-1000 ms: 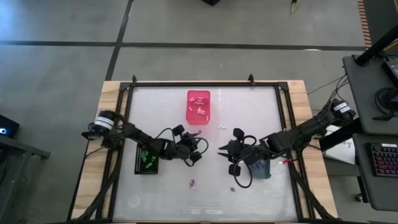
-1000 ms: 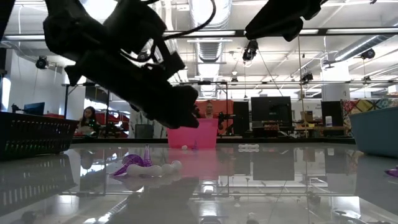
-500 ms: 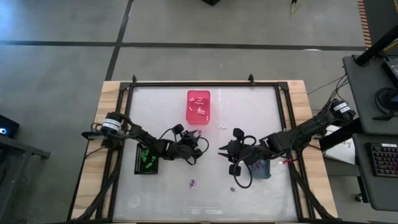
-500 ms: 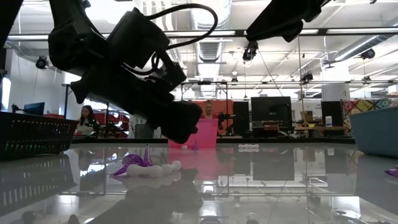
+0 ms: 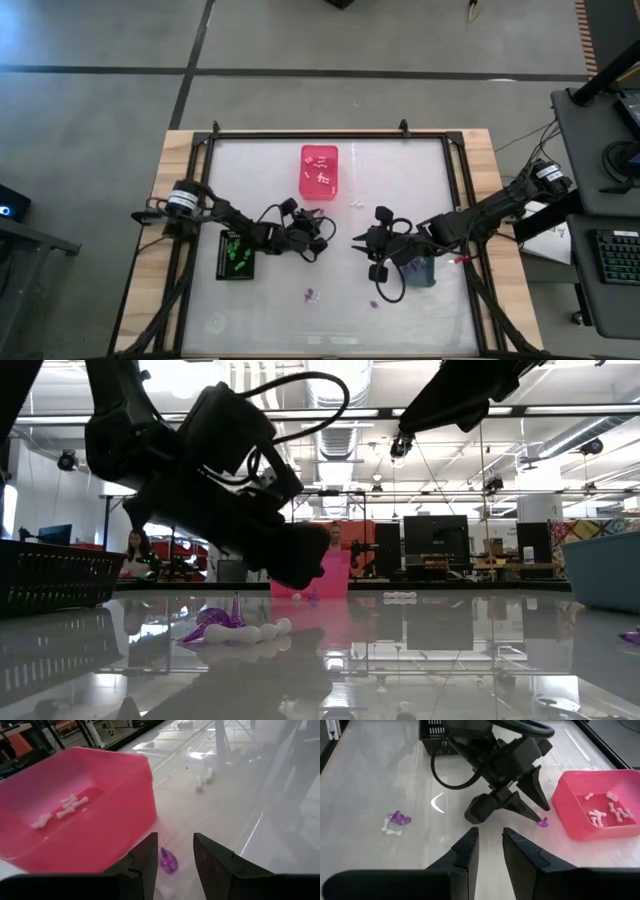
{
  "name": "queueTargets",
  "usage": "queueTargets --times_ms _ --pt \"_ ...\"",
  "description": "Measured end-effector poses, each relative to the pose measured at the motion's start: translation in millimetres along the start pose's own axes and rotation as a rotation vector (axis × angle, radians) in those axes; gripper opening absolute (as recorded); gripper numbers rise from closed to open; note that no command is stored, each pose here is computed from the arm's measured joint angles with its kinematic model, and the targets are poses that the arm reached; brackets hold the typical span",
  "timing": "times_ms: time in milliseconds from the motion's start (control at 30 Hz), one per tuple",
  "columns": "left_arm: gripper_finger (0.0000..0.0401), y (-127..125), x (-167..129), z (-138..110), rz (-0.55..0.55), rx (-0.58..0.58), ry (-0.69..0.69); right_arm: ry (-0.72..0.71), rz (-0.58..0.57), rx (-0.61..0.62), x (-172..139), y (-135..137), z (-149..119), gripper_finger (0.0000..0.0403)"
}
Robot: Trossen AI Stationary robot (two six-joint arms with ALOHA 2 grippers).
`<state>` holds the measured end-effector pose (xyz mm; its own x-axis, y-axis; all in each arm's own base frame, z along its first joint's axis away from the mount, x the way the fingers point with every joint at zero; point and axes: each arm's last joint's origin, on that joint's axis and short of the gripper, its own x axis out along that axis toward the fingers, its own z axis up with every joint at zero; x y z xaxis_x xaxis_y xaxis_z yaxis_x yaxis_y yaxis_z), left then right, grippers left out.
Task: Sort Halloween decoration
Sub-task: Put the witch hat toy into the blue bin
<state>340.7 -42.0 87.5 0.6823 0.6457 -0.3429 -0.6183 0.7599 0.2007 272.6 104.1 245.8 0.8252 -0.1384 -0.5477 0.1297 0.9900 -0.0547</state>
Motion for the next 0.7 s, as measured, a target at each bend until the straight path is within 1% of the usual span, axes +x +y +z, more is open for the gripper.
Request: queueTargets --times_ms 67,167,500,700 --pt "0.0107 -1.2 1.9 -3.5 -0.006 0.0 0.0 0.0 0.0 0.002 0.1 0.0 0.0 0.0079" --pt "0.0107 -0.6 2.2 -4.3 0.02 0.003 -0.002 0.001 0.0 0.003 0.2 0.0 -0.5 0.0079" --pt "0.0107 3.6 7.2 -3.7 0.029 -0.003 0.001 0.002 -0.003 0.003 0.5 -0.8 -0.5 0.0079" --pt "0.0107 4.2 12.3 -7.9 0.019 -0.009 0.01 0.002 -0.003 0.003 0.6 -0.8 -0.8 0.0079"
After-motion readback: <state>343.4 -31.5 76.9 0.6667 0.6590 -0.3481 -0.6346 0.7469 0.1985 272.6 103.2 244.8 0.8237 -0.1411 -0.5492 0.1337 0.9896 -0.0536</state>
